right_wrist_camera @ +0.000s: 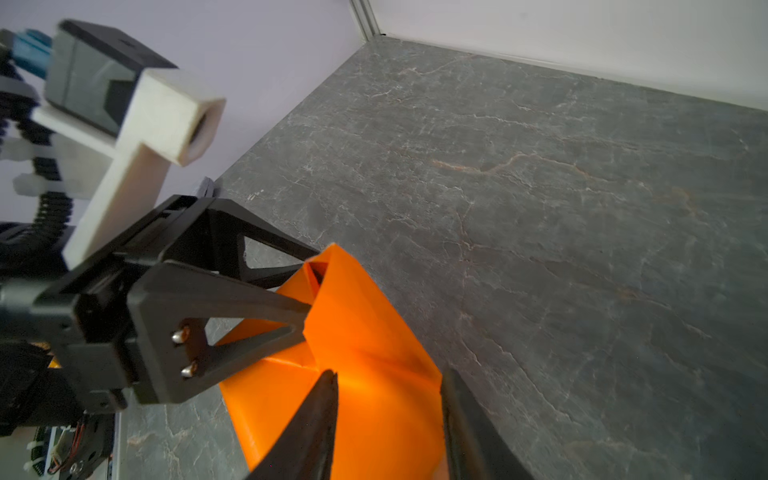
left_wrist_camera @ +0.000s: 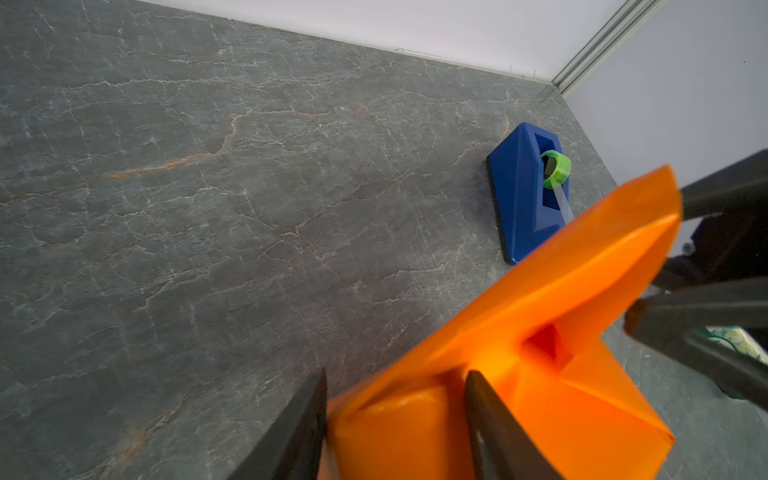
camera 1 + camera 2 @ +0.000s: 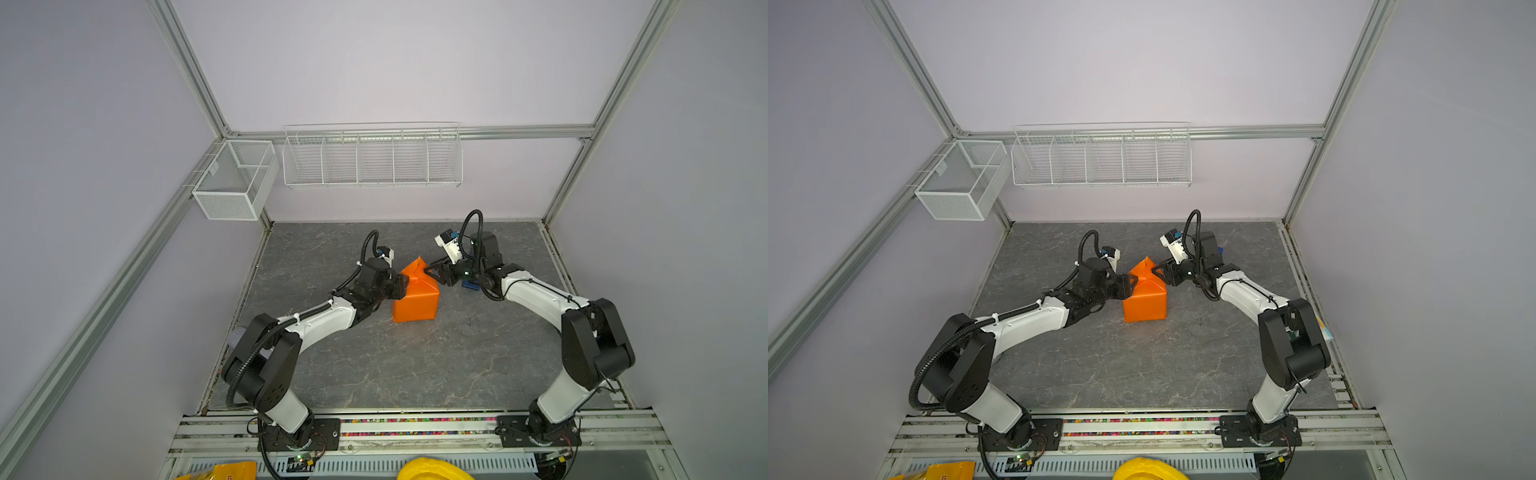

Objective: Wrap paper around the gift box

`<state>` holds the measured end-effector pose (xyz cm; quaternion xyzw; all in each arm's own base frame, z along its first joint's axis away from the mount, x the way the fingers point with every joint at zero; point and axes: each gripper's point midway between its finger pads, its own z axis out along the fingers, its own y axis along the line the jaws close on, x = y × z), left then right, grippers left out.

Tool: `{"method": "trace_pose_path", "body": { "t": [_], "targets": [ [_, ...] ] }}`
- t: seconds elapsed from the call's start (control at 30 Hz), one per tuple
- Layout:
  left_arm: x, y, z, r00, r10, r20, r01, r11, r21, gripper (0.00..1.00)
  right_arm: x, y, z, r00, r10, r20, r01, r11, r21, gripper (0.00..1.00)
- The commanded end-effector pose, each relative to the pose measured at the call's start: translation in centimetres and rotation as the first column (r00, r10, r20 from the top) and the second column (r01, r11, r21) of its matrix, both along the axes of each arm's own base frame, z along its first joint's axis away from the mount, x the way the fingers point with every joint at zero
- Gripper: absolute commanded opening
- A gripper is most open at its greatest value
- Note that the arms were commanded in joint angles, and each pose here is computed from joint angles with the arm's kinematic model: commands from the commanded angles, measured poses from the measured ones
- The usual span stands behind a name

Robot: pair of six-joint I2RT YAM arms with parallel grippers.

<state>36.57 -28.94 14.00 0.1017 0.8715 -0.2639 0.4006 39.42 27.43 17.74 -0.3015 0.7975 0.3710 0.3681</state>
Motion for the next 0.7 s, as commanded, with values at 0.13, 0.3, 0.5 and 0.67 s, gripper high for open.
{"method": "trace_pose_path", "body": {
  "t": [0.13, 0.3, 0.5, 0.67],
  "targets": [
    [-2.8, 1.2, -5.8, 0.984, -0.037, -0.172, 0.062, 0.988, 0.143, 0.53, 0.2, 1.3, 0.2, 0.988, 0.149, 0.035, -0.149, 0.989, 0.012, 0.42],
    [-2.7, 1.2, -5.9, 0.984, -0.034, -0.173, 0.06, 0.987, 0.146, 0.53, 1.3, 0.5, -0.3, 0.993, 0.109, 0.047, -0.108, 0.994, -0.029, 0.45],
    [-2.7, 1.2, -6.2, 0.983, -0.031, -0.179, 0.059, 0.987, 0.152, 0.53, 2.6, -0.5, -0.7, 0.997, 0.055, 0.055, -0.051, 0.997, -0.064, 0.52],
    [-2.6, 1.4, -6.2, 0.982, -0.021, -0.185, 0.052, 0.985, 0.163, 0.53, 0.5, 0.8, 0.6, 0.971, 0.219, 0.098, -0.222, 0.975, 0.016, 0.49]
  ]
}}
